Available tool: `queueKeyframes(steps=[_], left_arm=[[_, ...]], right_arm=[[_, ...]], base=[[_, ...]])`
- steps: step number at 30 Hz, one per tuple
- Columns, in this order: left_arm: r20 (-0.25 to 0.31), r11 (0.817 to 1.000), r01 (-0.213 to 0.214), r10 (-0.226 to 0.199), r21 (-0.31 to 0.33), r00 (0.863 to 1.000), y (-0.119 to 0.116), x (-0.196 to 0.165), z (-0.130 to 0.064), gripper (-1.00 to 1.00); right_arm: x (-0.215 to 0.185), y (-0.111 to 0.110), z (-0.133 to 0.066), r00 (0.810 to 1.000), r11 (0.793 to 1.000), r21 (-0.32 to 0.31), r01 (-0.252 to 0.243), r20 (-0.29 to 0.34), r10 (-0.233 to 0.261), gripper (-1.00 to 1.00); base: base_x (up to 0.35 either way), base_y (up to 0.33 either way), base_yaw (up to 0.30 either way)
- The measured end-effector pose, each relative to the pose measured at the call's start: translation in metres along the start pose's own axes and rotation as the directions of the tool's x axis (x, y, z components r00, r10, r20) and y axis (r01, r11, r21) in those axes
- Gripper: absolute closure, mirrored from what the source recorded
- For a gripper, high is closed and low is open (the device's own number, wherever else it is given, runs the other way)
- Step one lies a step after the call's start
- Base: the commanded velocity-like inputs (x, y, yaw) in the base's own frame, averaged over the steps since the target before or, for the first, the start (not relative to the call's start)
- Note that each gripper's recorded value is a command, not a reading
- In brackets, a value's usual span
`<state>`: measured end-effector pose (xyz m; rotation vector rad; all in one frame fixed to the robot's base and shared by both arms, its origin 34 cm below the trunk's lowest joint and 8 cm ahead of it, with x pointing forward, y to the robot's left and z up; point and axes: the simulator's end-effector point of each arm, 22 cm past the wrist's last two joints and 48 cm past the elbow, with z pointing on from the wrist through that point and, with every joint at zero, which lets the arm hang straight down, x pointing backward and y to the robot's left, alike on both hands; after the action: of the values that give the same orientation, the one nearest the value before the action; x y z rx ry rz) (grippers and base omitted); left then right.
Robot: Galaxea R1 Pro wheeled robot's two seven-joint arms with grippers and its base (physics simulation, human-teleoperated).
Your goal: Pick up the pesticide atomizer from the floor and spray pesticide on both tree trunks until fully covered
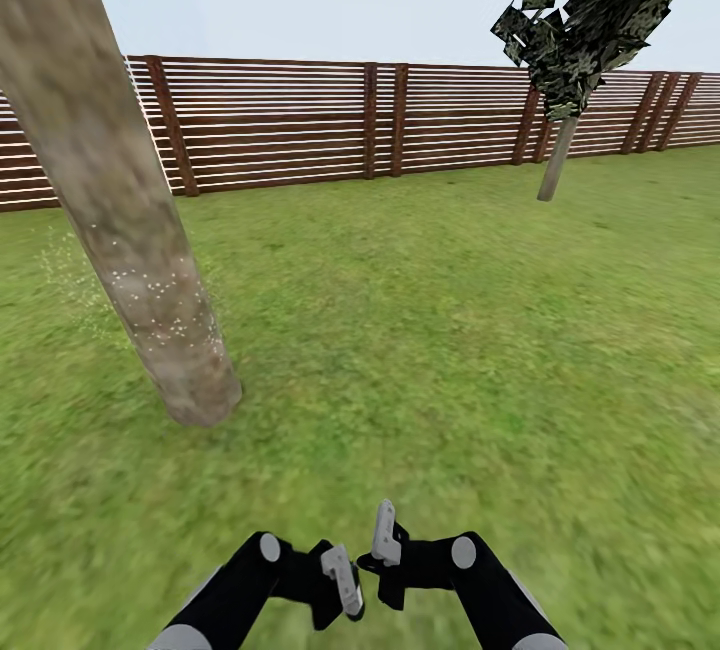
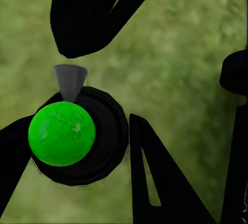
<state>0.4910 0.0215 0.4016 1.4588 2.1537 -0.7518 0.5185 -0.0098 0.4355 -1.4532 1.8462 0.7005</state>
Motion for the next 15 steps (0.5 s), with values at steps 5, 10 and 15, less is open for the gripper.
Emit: queueKeyframes(steps=[5,10,15], left_arm=[[0.003,1.0,-0.002,0.002,0.0,1.0,0.0004,-0.0028,0.0004,1.0],[0.007,1.0,-0.003,0.003,0.002,1.0,-0.0011,-0.0055,0.0017,1.0],[0.012,1.0,-0.004,0.004,0.005,1.0,-0.0026,-0.0093,0.0031,1.0]], right_arm=[[0.0,0.0,0.0,1.0,1.0,0.0,0.0,0.0,0.0,1.0],[0.0,0.0,0.0,1.0,1.0,0.0,0.0,0.0,0.0,1.0],[0.0,0.0,0.0,1.0,1.0,0.0,0.0,0.0,0.0,1.0]], base=[[0.0,0.0,0.0],[0.0,0.0,0.0],[0.0,0.0,0.0]])
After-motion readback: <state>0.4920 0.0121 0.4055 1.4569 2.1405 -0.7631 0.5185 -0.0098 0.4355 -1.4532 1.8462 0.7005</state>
